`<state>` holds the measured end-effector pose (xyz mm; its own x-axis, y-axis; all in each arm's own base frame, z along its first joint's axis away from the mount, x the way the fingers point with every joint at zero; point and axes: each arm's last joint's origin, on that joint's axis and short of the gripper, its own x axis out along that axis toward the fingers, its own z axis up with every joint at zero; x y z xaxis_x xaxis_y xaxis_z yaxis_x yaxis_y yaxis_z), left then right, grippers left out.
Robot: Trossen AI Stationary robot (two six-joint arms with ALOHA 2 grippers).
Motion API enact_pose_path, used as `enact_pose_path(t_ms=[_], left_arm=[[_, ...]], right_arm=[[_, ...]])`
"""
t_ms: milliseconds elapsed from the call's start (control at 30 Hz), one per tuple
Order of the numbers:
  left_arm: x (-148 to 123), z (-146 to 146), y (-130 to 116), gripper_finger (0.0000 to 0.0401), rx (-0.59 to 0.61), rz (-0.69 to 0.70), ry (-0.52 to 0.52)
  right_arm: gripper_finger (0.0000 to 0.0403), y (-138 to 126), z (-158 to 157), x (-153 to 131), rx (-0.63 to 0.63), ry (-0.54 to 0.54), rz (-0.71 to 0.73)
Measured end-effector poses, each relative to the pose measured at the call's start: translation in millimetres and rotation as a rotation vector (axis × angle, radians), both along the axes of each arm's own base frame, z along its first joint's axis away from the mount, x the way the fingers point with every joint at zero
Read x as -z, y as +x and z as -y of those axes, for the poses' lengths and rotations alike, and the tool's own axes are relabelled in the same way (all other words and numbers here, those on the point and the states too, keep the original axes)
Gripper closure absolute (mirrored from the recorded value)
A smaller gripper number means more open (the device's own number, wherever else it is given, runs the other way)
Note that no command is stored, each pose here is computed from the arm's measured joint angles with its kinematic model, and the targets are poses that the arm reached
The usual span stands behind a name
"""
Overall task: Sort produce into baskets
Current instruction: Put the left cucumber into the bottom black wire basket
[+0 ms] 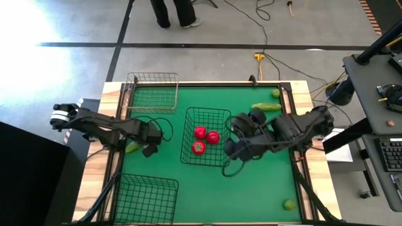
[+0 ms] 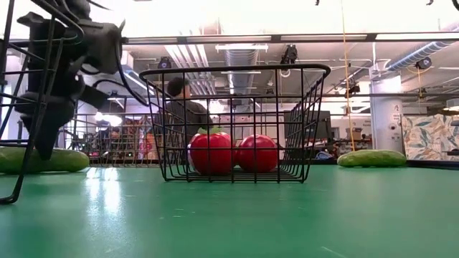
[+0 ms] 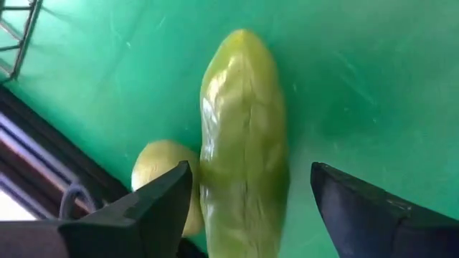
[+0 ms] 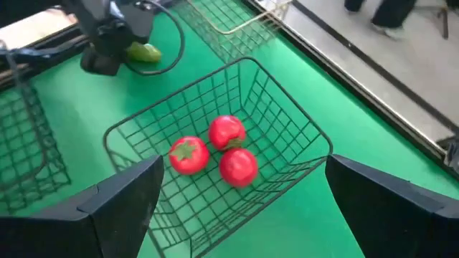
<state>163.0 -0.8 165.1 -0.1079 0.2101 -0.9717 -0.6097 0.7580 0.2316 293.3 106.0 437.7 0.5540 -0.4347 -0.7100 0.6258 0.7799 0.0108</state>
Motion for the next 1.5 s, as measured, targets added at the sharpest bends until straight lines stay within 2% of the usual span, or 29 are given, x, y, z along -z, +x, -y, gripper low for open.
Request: enact_pose_path(t_ms=[200,367,533,800,933,1033,1133,1300,1400,1500], left_arm=[[4,-4,1,0.0146,-0.015,0.025,0.010],[14,-4,2,0.0175,-0.052,0.088,0.009],[29,-1,1,0.0214,-0.076,0.150,-0.074],[17,3,9,0.0227,-0.058,0.201,-0.103],[-8,5,24,0.0237,-0.039,0.282,-0.130],[-50,12,42,0.0238,0.005,0.439,-0.222],[-102,27,50,0.0237,0.123,0.598,-0.273],[-176,73,37,0.0237,0.388,0.815,-0.352],[-196,108,22,0.0237,0.384,0.873,-0.398],[-195,150,8,0.0237,0.377,0.823,-0.518]], right_arm=[[0.0022,5,12,0,0.015,0.003,-0.015],[0.0022,7,21,0,0.022,-0.013,-0.027],[0.0022,8,22,0,0.020,-0.019,-0.031],[0.0022,9,22,2,0.017,-0.031,-0.040],[0.0022,12,21,5,0.002,-0.049,-0.065],[0.0022,12,21,7,-0.015,-0.057,-0.087],[0.0022,11,19,7,-0.035,-0.066,-0.099],[0.0022,10,14,8,-0.093,-0.099,-0.126],[0.0022,10,13,9,-0.105,-0.109,-0.139],[0.0022,10,12,11,-0.108,-0.112,-0.146]])
